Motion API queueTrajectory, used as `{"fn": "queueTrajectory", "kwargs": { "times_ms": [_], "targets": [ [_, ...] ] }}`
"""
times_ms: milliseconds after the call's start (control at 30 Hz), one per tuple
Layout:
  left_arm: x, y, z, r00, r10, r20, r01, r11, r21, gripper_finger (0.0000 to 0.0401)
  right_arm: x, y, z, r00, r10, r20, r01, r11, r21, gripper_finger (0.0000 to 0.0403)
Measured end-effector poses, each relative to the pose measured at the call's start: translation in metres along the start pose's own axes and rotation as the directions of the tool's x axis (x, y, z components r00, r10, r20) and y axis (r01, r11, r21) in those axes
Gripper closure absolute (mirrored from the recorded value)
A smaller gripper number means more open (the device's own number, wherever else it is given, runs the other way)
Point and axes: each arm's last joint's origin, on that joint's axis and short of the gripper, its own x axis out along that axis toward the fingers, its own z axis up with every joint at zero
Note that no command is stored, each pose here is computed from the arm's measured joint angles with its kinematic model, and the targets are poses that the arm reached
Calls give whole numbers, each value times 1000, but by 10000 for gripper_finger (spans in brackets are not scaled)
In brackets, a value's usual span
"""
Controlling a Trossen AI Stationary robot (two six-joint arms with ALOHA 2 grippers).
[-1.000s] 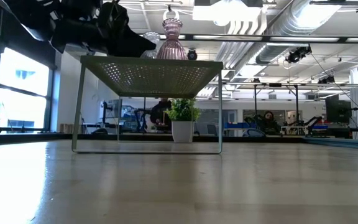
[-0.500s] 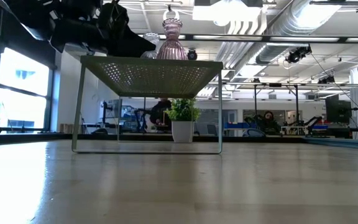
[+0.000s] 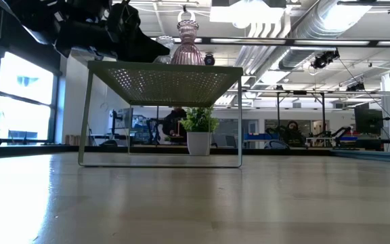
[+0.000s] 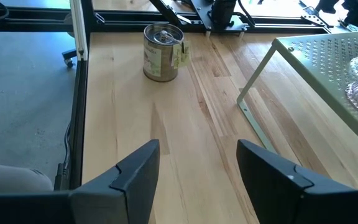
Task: Pick & Place candle stick holders
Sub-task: Put the transparent candle holder on the shelf
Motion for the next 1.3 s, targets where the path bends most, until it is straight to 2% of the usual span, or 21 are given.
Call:
{"fn": "queueTrajectory", "kwargs": {
  "times_ms": [367,1300],
  "targets": [
    [0,-1,1,999,-38,14,38,999,10,258,0,0,0,1000,0,0,0,1000,0,194],
    [0,-1,2,999,-46,23,46,999,11,258,0,0,0,1000,-1,0,1,1000,-1,194]
  ]
}}
